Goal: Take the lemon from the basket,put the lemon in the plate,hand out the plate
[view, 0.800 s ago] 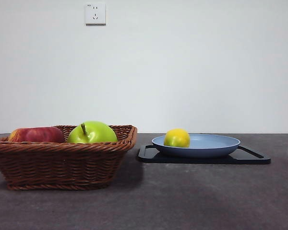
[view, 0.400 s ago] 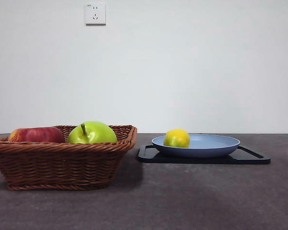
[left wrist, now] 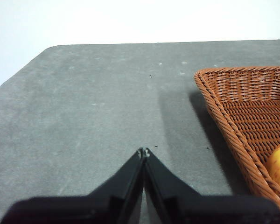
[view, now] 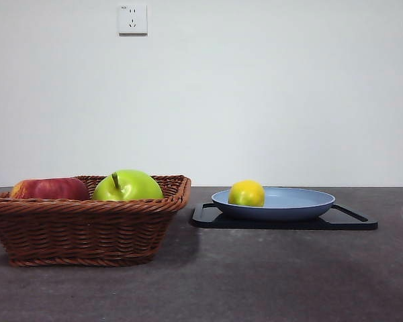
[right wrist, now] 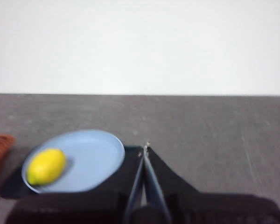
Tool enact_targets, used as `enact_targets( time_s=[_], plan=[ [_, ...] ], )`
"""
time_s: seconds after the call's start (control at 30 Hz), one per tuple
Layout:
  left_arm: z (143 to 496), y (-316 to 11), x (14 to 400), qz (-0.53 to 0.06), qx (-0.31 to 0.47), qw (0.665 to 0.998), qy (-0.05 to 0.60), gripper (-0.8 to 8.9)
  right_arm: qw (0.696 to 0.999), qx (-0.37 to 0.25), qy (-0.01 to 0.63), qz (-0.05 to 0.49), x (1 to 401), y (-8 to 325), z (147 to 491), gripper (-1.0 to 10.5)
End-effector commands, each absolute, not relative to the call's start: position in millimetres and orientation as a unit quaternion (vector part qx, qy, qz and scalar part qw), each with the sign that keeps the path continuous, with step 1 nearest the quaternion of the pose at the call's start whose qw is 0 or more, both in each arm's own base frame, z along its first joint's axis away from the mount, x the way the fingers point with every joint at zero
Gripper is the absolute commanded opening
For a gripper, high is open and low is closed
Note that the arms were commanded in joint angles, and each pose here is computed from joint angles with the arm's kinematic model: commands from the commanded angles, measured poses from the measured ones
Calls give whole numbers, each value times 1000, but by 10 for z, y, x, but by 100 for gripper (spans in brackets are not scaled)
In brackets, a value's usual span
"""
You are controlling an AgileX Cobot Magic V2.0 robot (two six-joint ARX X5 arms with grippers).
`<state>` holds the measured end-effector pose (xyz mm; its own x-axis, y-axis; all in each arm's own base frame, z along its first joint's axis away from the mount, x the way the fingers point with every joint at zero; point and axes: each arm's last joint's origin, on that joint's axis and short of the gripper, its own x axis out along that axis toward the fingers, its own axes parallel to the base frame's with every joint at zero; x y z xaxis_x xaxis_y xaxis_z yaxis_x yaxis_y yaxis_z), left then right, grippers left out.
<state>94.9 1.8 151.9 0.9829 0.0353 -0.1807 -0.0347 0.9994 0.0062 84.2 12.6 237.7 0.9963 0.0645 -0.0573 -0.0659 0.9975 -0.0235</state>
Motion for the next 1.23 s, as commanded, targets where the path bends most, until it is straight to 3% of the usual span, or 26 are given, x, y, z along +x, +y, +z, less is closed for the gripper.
enact_targets(
  time_s=[0.03, 0.27, 0.47, 0.7, 1.23],
  plan=[
    [1509, 20, 952, 18, 1, 996, 88, 8, 999, -11, 32, 41, 864, 99, 2186, 3],
    [1509, 20, 952, 18, 1, 996, 88, 8, 997, -9, 49, 60, 961, 78, 1711, 3],
    [1509, 20, 952, 18, 1, 996, 88, 8, 996, -4, 64, 60, 964, 79, 1533, 3],
    [1509, 20, 952, 18, 1, 996, 88, 8, 994, 27, 85, 57, 955, 78, 1494, 3],
    [1509, 20, 952, 18, 1, 996, 88, 8, 995, 26, 85, 54, 955, 76, 1495, 3]
  ],
)
